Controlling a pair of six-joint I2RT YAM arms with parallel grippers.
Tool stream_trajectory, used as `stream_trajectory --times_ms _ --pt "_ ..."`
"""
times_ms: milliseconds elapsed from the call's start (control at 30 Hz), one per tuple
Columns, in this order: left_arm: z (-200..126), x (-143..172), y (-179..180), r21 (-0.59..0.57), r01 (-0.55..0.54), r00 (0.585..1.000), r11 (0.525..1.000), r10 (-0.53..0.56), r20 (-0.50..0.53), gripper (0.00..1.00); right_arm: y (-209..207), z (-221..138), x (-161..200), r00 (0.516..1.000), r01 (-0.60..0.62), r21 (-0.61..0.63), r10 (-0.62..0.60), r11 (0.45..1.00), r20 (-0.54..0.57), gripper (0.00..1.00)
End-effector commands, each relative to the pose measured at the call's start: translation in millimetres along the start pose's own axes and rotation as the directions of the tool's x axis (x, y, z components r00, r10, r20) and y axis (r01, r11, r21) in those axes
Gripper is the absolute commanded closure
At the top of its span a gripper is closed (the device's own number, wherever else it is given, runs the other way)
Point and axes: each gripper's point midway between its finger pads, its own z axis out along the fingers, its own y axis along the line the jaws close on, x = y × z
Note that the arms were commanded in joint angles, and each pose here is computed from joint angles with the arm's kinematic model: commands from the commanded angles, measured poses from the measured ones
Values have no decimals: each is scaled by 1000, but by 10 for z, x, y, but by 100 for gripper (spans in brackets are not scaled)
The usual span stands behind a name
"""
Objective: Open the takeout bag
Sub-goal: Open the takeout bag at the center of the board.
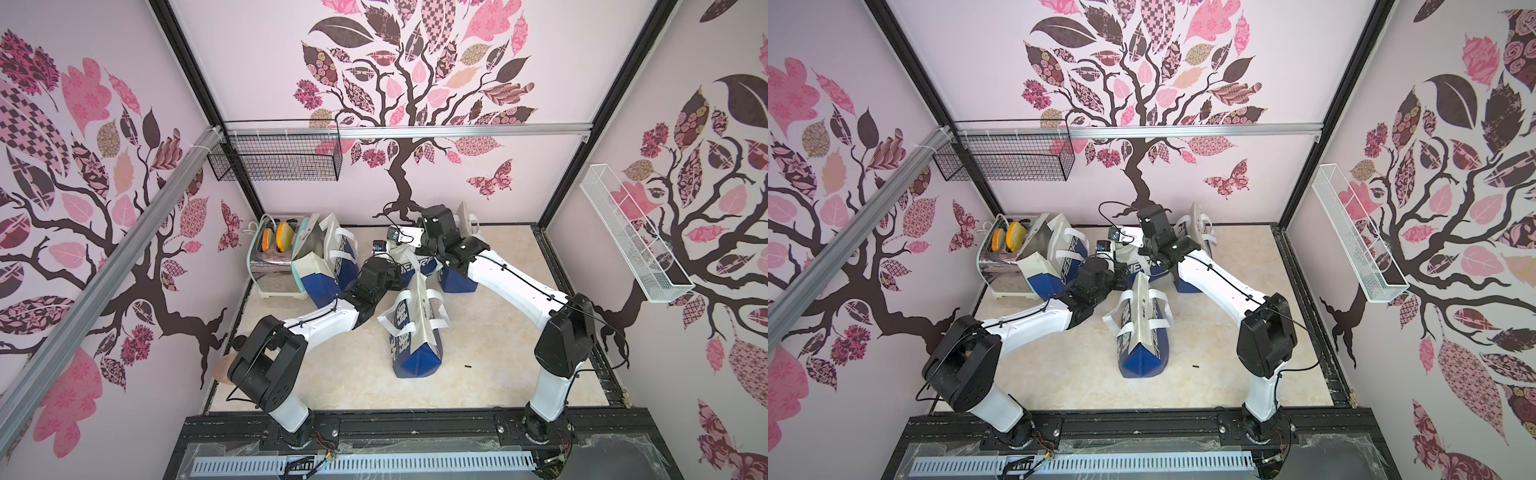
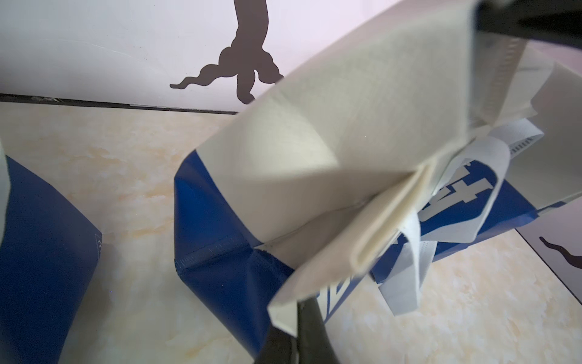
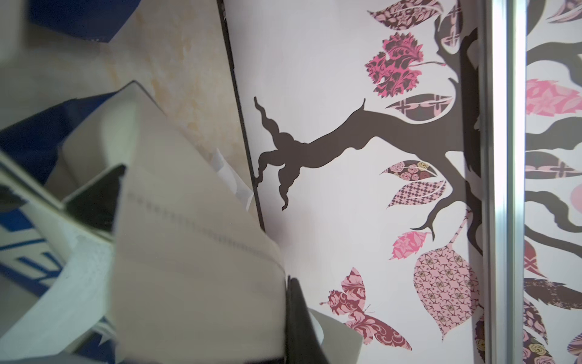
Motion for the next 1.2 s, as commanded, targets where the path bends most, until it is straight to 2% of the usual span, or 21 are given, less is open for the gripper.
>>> stream_trajectory --times_ms 0,67,167,233,300,400,467,533,633,767,867,1067,1167 --pt "-1 727 450 -152 -101 969 983 63 -240 100 -722 -316 140 997 -57 150 65 987 -44 91" --pt "4 722 437 -144 -101 970 984 65 -236 100 -694 -267 108 994 -100 132 104 986 -25 79" --pt "8 688 407 -134 -91 973 987 59 -224 100 -567 -156 103 980 -199 99 201 975 -11 56" --pt "11 678 398 -133 -84 974 987 54 -221 100 -492 -79 156 964 -262 102 266 960 -27 46" --pt "12 654 392 -134 -79 975 988 49 -216 100 -502 -41 233 928 -359 138 368 923 -49 35" --pt "30 602 369 -131 -73 977 989 45 -206 100 -635 -75 348 851 -504 217 524 836 -44 30" --pt "48 579 353 -129 -72 978 989 45 -202 100 -710 -118 418 816 -550 248 577 797 -44 29" --pt "65 574 352 -131 -67 979 989 40 -201 100 -740 -164 454 814 -548 258 578 796 -54 29" --pt "85 543 337 -132 -56 981 990 29 -194 100 -688 -313 420 778 -610 208 628 765 -30 32" --pt "119 507 304 -127 -47 981 991 22 -191 100 -322 -358 398 735 -673 77 677 735 -36 37" --pt "146 481 286 -123 -46 982 991 22 -188 100 -112 -287 429 706 -705 45 706 708 -59 42" --pt "166 437 262 -119 -46 982 992 23 -186 100 308 -119 425 669 -743 -53 736 667 -102 46" --pt "159 398 259 -122 -49 983 991 27 -181 100 431 -106 374 666 -746 -94 739 660 -98 47"
